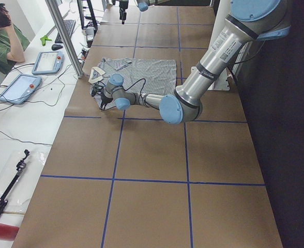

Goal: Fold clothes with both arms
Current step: 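Raise the right gripper away while the left gripper moves toward the other sleeve, then grasp the sleeve nearest the left gripper and fold it inward onto the shirt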

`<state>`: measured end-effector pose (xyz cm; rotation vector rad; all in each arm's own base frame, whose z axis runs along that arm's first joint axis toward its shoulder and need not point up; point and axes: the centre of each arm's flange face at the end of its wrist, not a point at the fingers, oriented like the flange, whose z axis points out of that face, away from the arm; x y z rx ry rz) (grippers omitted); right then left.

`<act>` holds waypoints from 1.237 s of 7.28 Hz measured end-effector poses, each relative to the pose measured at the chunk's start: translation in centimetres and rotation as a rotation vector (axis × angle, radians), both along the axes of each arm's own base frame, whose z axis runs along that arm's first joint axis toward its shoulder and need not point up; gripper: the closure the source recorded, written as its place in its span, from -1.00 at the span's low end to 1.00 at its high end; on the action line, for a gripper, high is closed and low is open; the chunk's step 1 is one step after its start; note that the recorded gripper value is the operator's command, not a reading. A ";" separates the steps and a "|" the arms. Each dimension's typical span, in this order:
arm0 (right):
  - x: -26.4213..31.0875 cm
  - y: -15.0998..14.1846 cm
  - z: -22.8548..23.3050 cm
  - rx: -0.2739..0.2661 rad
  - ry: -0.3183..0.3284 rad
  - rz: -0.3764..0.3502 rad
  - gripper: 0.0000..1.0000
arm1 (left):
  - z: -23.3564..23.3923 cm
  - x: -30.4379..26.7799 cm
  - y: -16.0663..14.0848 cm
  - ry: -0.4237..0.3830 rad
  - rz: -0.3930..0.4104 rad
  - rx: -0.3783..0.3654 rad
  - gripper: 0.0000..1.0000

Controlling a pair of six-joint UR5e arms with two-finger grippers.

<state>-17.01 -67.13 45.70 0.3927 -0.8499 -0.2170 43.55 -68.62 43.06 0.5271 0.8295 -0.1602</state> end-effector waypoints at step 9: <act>0.0 0.1 0.0 0.000 -0.001 0.001 -1.00 | -18.8 10.4 0.4 0.075 -0.044 -0.183 1.00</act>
